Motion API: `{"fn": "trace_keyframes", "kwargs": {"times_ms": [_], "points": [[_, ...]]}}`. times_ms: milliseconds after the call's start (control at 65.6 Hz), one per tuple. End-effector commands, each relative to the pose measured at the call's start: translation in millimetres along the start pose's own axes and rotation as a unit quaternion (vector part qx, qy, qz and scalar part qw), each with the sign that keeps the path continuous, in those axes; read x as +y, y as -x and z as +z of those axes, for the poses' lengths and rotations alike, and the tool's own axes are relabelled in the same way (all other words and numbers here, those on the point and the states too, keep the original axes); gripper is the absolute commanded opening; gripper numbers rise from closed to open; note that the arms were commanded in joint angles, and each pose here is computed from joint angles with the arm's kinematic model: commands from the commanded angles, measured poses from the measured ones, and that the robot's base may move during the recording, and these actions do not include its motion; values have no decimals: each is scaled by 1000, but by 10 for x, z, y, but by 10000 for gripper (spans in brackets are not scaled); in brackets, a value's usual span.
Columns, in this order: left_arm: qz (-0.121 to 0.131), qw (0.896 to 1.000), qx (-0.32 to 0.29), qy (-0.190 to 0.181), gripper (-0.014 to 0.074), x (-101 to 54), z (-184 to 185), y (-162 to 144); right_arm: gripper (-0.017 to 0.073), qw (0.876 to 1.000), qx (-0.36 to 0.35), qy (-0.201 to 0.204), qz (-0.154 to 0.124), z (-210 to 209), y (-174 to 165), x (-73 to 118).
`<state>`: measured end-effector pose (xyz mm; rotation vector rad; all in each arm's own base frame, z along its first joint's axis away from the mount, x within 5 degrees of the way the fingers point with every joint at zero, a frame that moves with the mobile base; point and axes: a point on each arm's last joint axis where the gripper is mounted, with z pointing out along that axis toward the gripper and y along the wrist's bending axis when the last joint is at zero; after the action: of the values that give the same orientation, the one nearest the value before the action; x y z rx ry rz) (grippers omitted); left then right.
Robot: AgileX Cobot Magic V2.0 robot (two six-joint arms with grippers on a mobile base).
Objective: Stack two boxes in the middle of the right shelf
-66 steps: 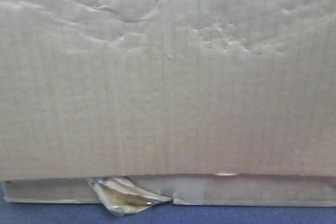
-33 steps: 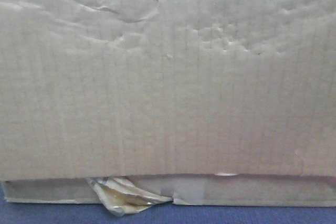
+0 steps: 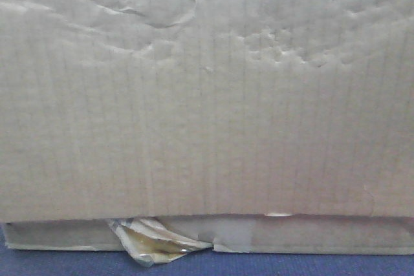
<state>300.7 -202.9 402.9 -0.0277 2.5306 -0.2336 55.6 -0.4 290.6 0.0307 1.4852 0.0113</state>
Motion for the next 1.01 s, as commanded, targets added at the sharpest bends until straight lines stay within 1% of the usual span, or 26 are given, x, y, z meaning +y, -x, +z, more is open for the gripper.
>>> {"fn": "trace_keyframes", "kwargs": {"times_ms": [0, 107, 213, 274, 320, 381, 442, 655, 853, 990], "points": [[17, 999, -41, 3, 359, 33, -215, 94, -168, 1000, -26, -3, -6, 0, 68, -4], [16, 998, -55, 12, 359, 148, -290, 153, -168, 1000, -30, -3, -6, -1, 76, -4], [0, 997, -69, 17, 359, 300, -392, 219, -168, 1000, -28, -3, -6, 0, 72, -4], [4, 997, -75, 21, 359, 374, -448, 235, -168, 1000, -28, -3, -6, 0, 71, -4], [-2, 997, -78, 25, 359, 458, -492, 238, -168, 1000, -26, -3, -6, 0, 68, -4], [-5, 997, -75, 31, 359, 513, -492, 222, -168, 1000, -25, -3, -6, 0, 66, -4], [-5, 997, -66, 37, 359, 544, -447, 195, -168, 1000, -25, -3, -6, 0, 66, -4], [7, 998, -17, 64, 359, 591, -165, 23, -168, 1000, -22, -3, -6, 0, 60, -3], [14, 996, 31, 82, 359, 637, 65, -157, -168, 1000, 14, -2, -6, 1, -4, -2], [18, 994, 57, 92, 359, 667, 183, -264, -168, 1000, 26, -1, -6, 0, -26, -1]]}}
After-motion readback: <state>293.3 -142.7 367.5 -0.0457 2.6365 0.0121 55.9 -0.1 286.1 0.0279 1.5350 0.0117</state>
